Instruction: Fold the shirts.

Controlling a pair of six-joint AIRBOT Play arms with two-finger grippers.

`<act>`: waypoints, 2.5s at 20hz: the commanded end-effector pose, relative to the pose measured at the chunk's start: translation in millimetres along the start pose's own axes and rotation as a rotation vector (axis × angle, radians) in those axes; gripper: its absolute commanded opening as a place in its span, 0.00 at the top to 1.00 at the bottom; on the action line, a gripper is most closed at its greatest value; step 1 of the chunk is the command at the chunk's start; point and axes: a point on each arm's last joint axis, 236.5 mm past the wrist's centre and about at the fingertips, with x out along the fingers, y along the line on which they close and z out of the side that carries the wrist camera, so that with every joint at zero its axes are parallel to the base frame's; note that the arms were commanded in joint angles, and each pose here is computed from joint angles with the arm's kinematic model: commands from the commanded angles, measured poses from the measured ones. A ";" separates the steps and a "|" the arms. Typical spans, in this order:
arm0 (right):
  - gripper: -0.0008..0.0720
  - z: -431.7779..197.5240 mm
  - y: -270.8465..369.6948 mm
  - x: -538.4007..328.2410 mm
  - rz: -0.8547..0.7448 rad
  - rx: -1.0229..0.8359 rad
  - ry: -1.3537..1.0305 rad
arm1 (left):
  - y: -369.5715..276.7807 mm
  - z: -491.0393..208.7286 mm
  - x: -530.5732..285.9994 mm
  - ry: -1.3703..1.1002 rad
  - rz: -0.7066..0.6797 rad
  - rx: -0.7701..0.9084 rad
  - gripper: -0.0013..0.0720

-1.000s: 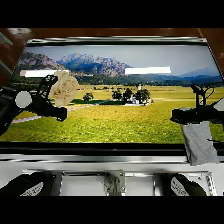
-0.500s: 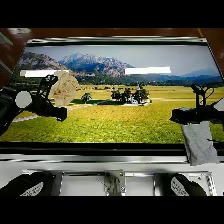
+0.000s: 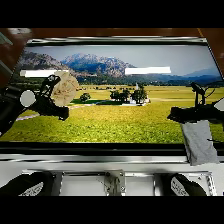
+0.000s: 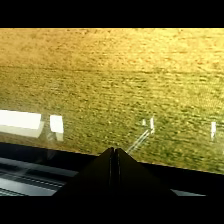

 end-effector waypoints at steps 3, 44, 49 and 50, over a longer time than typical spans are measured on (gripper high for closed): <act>0.89 7.1 0.0 -0.1 -0.001 0.002 -0.030 | -8.8 12.2 14.9 -0.018 -0.038 -0.020 0.11; 0.90 35.8 48.8 -68.0 0.069 -0.071 -0.066 | -46.2 178.4 -244.7 -0.712 -0.068 0.141 0.94; 0.90 -1.7 36.6 -85.8 -0.014 -0.066 0.105 | -139.1 137.2 -219.8 -0.560 -0.230 0.314 0.94; 0.90 -7.5 30.2 -86.8 -0.041 -0.061 0.130 | -158.1 133.2 -203.5 -0.524 -0.253 0.346 0.94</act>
